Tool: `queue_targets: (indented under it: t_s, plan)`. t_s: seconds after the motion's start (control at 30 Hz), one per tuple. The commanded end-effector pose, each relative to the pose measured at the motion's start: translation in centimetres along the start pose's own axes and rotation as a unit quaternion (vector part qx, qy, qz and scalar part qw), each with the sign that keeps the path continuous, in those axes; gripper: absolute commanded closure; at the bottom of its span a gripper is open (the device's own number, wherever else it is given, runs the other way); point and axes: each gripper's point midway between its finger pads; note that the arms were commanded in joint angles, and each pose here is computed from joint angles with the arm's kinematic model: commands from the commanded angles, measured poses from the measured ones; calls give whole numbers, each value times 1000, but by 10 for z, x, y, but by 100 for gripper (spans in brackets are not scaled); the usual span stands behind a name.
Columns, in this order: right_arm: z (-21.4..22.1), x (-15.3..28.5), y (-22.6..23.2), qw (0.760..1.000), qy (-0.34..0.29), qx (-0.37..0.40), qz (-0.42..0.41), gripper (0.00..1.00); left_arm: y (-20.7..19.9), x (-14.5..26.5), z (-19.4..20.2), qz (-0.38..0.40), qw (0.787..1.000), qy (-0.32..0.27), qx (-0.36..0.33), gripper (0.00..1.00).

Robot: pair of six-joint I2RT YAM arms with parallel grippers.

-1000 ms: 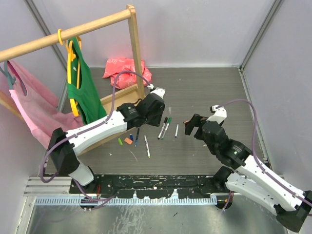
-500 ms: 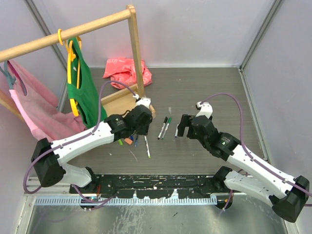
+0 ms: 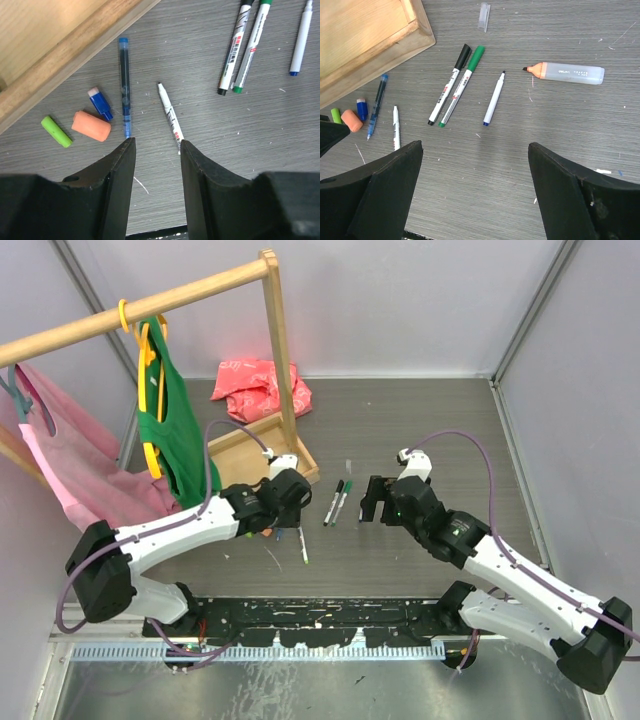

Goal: Insert the pens into the pen caps
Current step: Pick up the pen from the center of the board.

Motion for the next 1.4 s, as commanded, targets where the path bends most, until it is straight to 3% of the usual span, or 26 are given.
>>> queue_targets:
  t_s: [0.0,0.8,1.37]
  plan:
    - [-11,3,10,999,-19,-13,-23,9,-3,-6,-4,-1,999,-14,33,58]
    - [-3,3,13,999,-1,-11,-33,10,-19,-48,35,-30,996,39,79,59]
    - [3,3,15,999,13,-16,-37,10,-28,-67,58,-28,995,71,68,74]
Point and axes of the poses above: each gripper's point midway between its finger pads, its own x axis back along the fingers, its own y axis along the line the jaws close on, z = x × y, and after that the axes turned 6 degrees about -x, right-handed
